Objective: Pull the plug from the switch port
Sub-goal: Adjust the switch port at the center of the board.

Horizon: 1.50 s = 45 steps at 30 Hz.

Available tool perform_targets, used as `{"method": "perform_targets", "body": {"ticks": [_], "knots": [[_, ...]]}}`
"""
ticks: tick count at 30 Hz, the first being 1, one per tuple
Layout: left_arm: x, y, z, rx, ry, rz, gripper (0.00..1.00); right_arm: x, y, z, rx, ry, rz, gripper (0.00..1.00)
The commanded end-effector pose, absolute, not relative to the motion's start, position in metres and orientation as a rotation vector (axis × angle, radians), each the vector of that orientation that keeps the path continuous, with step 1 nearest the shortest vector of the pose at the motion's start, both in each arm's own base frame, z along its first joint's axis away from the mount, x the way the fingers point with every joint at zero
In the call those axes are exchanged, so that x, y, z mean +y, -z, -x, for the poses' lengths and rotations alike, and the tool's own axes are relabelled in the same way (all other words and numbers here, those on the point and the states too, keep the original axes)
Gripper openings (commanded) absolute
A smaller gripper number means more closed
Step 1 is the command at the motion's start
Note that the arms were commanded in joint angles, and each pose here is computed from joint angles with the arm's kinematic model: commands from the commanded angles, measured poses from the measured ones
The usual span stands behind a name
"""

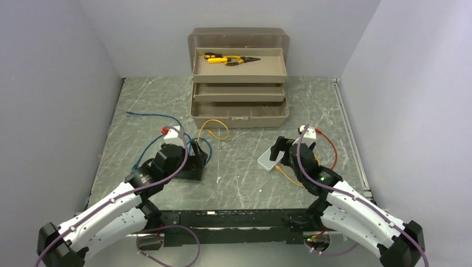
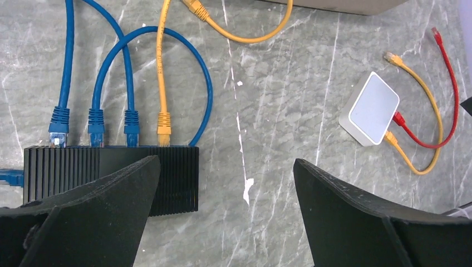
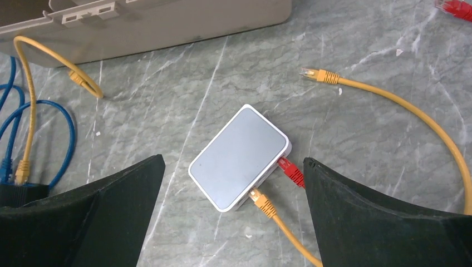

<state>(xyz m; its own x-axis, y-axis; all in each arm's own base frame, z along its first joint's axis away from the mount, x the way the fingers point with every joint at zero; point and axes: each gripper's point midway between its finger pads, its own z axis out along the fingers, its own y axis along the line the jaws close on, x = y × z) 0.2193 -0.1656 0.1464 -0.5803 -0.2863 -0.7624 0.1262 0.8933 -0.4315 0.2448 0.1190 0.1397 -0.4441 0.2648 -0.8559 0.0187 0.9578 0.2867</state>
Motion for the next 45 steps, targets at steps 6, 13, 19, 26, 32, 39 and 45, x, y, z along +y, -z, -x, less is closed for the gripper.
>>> {"method": "perform_targets", "body": {"ticks": [6,13,19,26,32,39,45], "knots": [[-0.163,-0.163,-0.228,2.083,0.542,0.179,0.98,0.125,-0.155,-0.248,1.974,-0.332,-0.2,1.0],[-0.159,-0.167,-0.228,2.073,0.514,0.142,0.98,0.127,-0.154,-0.247,2.0,-0.325,-0.169,1.0],[-0.126,-0.15,-0.231,2.078,0.351,0.338,0.98,0.137,-0.161,-0.244,1.988,-0.378,-0.097,1.0],[-0.127,-0.145,-0.224,2.071,0.404,0.349,0.98,0.155,-0.167,-0.24,2.002,-0.457,0.015,1.0],[-0.11,-0.15,-0.217,2.064,0.36,0.408,0.98,0.178,-0.163,-0.232,2.018,-0.538,0.127,1.0],[-0.096,-0.152,-0.206,1.999,0.41,0.471,0.98,0.191,-0.172,-0.231,2.007,-0.588,0.163,1.0],[-0.079,-0.144,-0.199,1.978,0.395,0.634,0.98,0.195,-0.17,-0.23,2.012,-0.606,0.165,1.0]]}}
